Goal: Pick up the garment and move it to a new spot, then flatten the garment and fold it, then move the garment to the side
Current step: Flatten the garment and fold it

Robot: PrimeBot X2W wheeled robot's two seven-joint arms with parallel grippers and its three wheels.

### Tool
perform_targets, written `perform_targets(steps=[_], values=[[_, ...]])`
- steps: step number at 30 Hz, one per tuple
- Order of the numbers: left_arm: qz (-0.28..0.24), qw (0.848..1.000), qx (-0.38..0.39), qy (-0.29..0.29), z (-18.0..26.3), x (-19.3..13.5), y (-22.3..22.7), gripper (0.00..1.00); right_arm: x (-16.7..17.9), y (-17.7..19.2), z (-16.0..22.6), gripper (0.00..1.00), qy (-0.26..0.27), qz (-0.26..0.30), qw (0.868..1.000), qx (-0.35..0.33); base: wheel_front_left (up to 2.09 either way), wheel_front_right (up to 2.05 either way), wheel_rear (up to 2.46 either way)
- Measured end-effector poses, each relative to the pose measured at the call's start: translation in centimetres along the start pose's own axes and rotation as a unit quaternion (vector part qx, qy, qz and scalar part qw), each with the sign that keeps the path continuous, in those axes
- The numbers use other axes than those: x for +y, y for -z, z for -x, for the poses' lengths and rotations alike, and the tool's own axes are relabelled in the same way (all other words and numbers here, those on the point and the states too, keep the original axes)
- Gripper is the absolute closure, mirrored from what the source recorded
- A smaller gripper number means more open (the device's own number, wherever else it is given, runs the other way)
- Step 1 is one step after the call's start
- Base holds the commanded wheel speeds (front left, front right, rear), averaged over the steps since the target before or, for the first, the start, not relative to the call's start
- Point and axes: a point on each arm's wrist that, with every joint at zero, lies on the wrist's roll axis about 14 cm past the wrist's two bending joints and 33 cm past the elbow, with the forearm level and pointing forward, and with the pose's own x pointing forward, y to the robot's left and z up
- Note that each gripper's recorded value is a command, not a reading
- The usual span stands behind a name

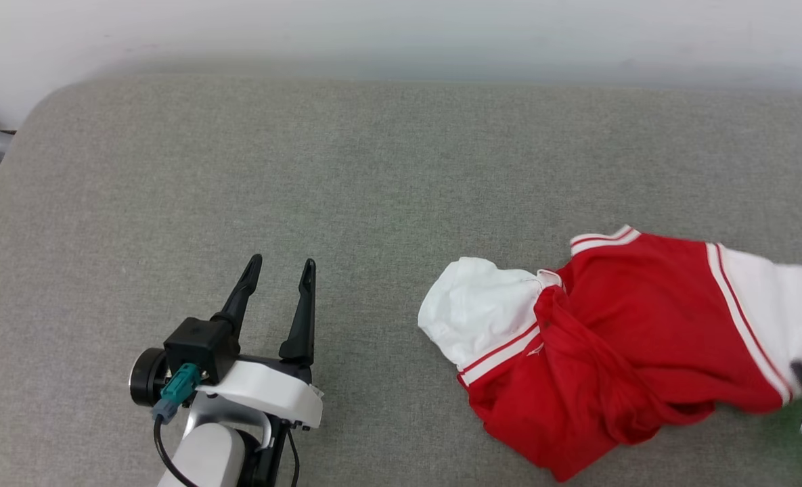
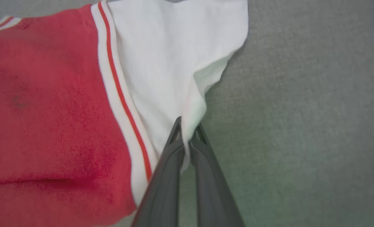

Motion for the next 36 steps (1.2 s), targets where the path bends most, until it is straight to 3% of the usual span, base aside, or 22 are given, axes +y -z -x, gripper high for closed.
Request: perform_targets(steps=[3,6,7,8,14,22,29,36], values=[[0.002,1.000,0.002,0.000,0.1,-0.1,0.0,0.00,-1.2,4.7,1.0,1.00,0.019,-0.038,0.999,0.031,0.00,0.00,0.00],[0.002,1.000,0.011,-0.006,0.6,0.2,0.4,0.00,-0.9,6.8,1.5,0.97,0.024,-0.057,0.997,0.037,0.00,0.00,0.00],[0.002,1.000,0.011,-0.008,0.6,0.3,0.4,0.00,-0.7,7.1,1.6,0.67,0.024,-0.060,0.997,0.032,0.00,0.00,0.00],[0.002,1.000,0.012,-0.009,0.7,0.4,0.4,0.00,-0.5,6.9,1.6,0.00,0.023,-0.062,0.998,0.020,0.00,0.00,0.00],[-0.001,1.000,0.018,-0.015,1.7,0.8,0.2,0.00,0.0,2.7,2.9,0.00,0.032,-0.043,0.991,-0.119,0.00,0.00,0.00],[-0.010,1.000,0.018,-0.023,3.1,1.5,-0.7,0.00,2.8,-3.5,6.8,0.00,0.013,0.011,0.954,-0.299,0.00,0.00,0.00],[-0.006,0.999,0.048,-0.007,3.1,1.2,-1.0,0.00,6.7,-4.0,9.6,0.00,-0.037,0.043,0.935,-0.349,0.00,0.00,0.00],[-0.005,0.990,0.119,0.080,-0.9,-2.3,-1.8,0.00,9.5,-4.3,11.0,0.00,-0.077,0.055,0.927,-0.364,0.00,0.00,0.00]])
